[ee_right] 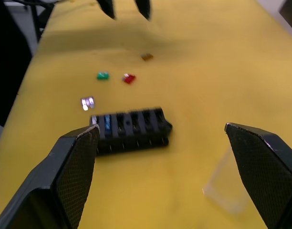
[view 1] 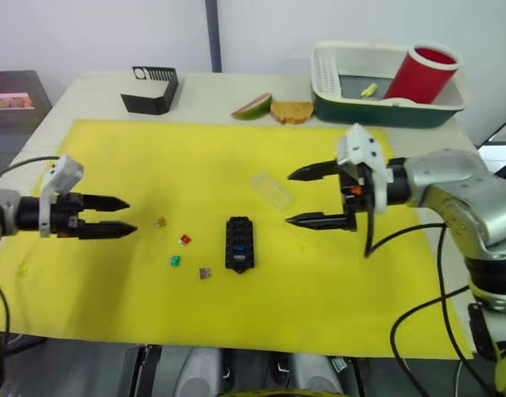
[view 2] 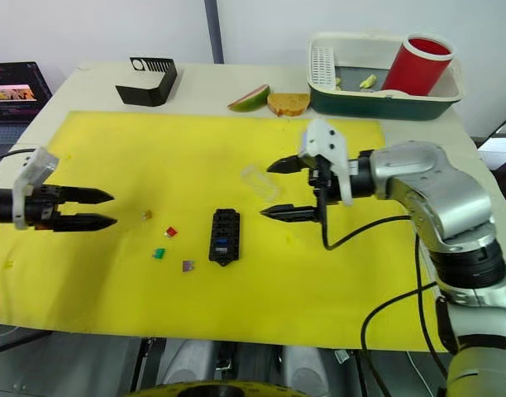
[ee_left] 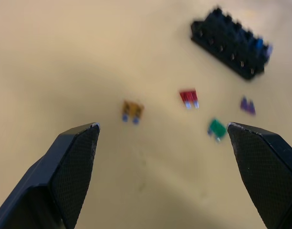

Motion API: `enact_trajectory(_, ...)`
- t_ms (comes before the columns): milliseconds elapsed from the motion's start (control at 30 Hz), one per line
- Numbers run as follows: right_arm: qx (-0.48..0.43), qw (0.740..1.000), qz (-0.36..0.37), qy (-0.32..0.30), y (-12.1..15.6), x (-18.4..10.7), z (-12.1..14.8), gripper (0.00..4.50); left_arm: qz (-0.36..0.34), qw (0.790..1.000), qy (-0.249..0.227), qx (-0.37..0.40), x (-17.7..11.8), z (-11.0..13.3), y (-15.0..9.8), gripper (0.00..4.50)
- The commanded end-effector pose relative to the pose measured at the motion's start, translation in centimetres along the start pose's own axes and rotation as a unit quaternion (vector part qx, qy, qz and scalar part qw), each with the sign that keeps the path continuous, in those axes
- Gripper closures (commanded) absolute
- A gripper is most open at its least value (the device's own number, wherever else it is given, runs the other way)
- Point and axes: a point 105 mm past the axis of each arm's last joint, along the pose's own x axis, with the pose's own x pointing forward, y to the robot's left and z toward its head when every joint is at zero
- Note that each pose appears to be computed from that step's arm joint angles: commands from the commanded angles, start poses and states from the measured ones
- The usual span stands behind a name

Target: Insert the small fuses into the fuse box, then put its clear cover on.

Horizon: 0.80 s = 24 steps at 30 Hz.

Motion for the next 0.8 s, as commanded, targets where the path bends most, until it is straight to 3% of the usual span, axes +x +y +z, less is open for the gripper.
enact_trajectory(33, -0.035, 0.999, 0.008, -0.009, 0.3, 1.6, 1.2, 0.04, -0.02, 0.999, -0.002, -0.039, 1.1, 0.0, 0.8, 0.0)
enact_trajectory(167, -0.043, 0.999, 0.009, -0.012, 0.5, 2.5, 1.5, 0.04, -0.035, 0.996, -0.016, -0.08, 2.5, 0.0, 1.7, 0.0)
enact_trajectory(800, -0.028, 1.0, -0.013, -0.006, 1.0, 2.8, 0.7, 0.04, -0.087, 0.989, 0.033, -0.118, 5.4, -2.8, 0.8, 0.0)
